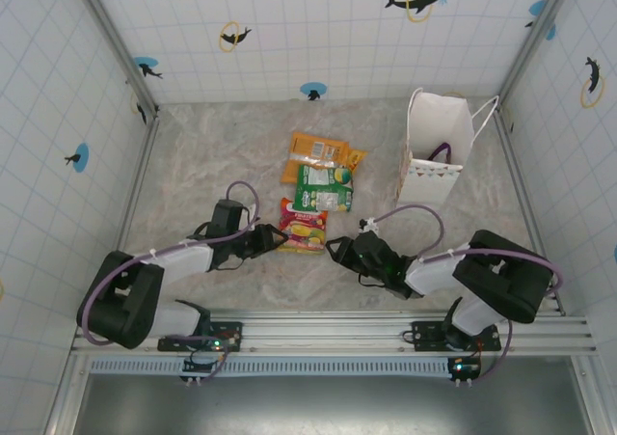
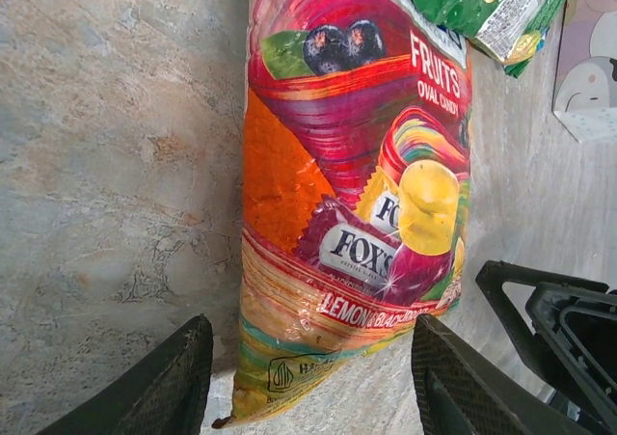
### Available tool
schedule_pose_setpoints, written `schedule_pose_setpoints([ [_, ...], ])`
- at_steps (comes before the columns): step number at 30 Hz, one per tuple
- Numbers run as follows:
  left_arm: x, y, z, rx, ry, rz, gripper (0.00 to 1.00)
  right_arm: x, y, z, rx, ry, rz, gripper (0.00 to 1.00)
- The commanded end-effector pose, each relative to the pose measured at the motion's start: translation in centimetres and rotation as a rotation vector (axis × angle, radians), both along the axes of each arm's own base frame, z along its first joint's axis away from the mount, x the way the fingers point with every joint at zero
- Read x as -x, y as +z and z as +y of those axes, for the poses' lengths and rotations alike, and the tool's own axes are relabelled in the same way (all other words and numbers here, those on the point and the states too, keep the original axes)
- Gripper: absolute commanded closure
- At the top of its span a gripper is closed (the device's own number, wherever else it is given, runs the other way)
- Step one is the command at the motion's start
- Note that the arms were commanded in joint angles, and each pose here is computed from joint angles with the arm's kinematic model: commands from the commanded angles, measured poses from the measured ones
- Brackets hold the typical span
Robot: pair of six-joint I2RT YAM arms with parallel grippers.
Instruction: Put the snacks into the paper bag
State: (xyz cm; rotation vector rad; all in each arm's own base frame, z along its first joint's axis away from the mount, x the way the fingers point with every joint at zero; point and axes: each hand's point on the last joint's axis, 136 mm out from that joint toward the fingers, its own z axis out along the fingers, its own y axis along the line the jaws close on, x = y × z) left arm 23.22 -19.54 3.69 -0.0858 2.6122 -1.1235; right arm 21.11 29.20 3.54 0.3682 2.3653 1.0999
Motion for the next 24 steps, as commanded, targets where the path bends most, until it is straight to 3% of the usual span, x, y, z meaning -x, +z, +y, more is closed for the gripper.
schedule_pose_setpoints([
  [1,0.1,-0.1,-0.1,0.027,0.004,0.017,0.44,-1.2,1.6,1.3,-0.089,-0.037,-0.016,0.52],
  [10,0.3,-0.4,-0.5,0.053,-0.012,0.032,0.45,-1.2,0.8,2.1,-0.137,-0.039,0.031,0.52],
  [17,0.3,-0.1,-1.1,0.093,-0.028,0.033,0.49,-1.2,0.5,2.8,-0.149,-0.018,0.048,0.59],
  [24,0.1,0.5,-1.7,0.124,-0.05,0.025,0.61,-1.3,0.6,3.6,-0.165,0.007,0.051,0.65],
])
